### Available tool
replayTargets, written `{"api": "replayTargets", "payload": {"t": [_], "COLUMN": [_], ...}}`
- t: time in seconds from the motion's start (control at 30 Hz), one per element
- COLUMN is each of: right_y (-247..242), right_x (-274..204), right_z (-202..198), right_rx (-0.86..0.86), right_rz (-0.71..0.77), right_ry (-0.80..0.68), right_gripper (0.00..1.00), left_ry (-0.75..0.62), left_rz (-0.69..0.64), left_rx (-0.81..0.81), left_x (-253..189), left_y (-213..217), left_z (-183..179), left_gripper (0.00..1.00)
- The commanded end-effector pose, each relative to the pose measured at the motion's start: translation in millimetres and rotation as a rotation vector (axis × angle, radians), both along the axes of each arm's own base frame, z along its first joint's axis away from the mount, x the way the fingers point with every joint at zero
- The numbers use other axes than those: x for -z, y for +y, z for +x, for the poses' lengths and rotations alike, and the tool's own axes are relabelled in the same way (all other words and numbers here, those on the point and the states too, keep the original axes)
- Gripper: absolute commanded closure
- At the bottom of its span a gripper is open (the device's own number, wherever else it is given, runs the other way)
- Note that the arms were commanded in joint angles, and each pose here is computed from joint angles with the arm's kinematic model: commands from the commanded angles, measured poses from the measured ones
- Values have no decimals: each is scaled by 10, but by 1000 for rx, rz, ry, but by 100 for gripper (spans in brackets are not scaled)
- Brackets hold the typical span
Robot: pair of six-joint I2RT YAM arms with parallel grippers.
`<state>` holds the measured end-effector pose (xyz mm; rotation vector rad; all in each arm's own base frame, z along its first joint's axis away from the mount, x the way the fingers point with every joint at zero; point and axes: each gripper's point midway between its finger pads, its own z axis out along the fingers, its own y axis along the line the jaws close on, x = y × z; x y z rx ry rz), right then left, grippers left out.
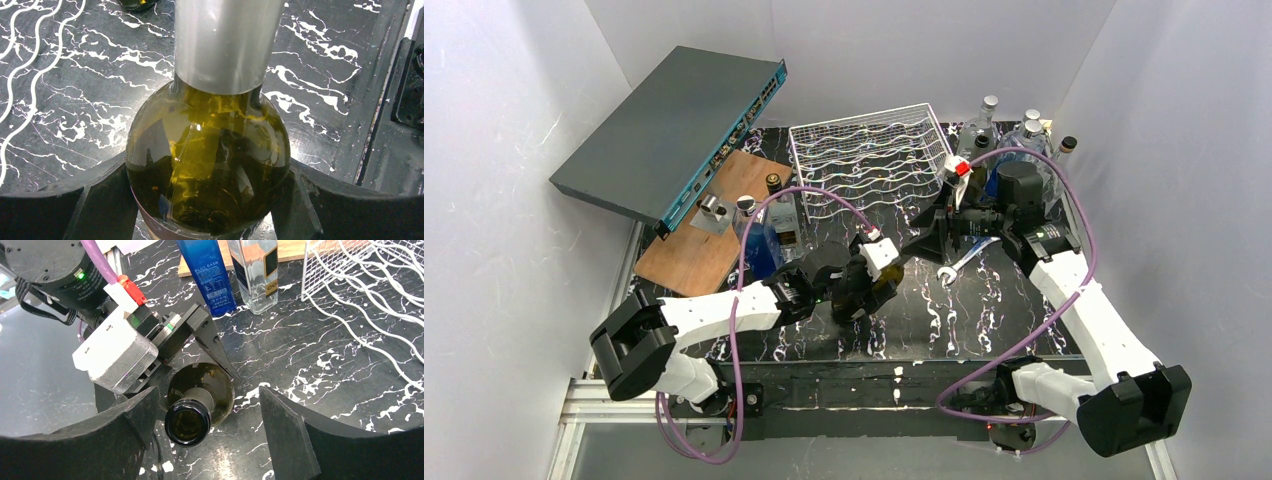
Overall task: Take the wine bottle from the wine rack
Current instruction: Place the wine bottle at the center of the board.
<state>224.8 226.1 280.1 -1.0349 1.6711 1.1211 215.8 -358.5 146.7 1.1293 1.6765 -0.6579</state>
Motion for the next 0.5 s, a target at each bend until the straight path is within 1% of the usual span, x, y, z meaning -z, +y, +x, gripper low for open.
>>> {"api": "replayTargets", "payload": {"t": [0.0,0.37,0.47], "right_y": [39,94,108], "right_x": [-139,-118,-155], "right_z": [66,51,48], "right_rx": [34,17,7], "right_rz": [39,48,59], "right_ry": [-28,-19,-21], "right_gripper": [20,41,50], "left_ry": [-70,-24,9], "left_rz": [-192,-234,-250], "left_rx": [-34,-46,-49], "left_x": [-686,-747,-748], "left_y": [-203,-314,-346], "left_z": [152,182,173], "left_gripper": [100,100,100]}}
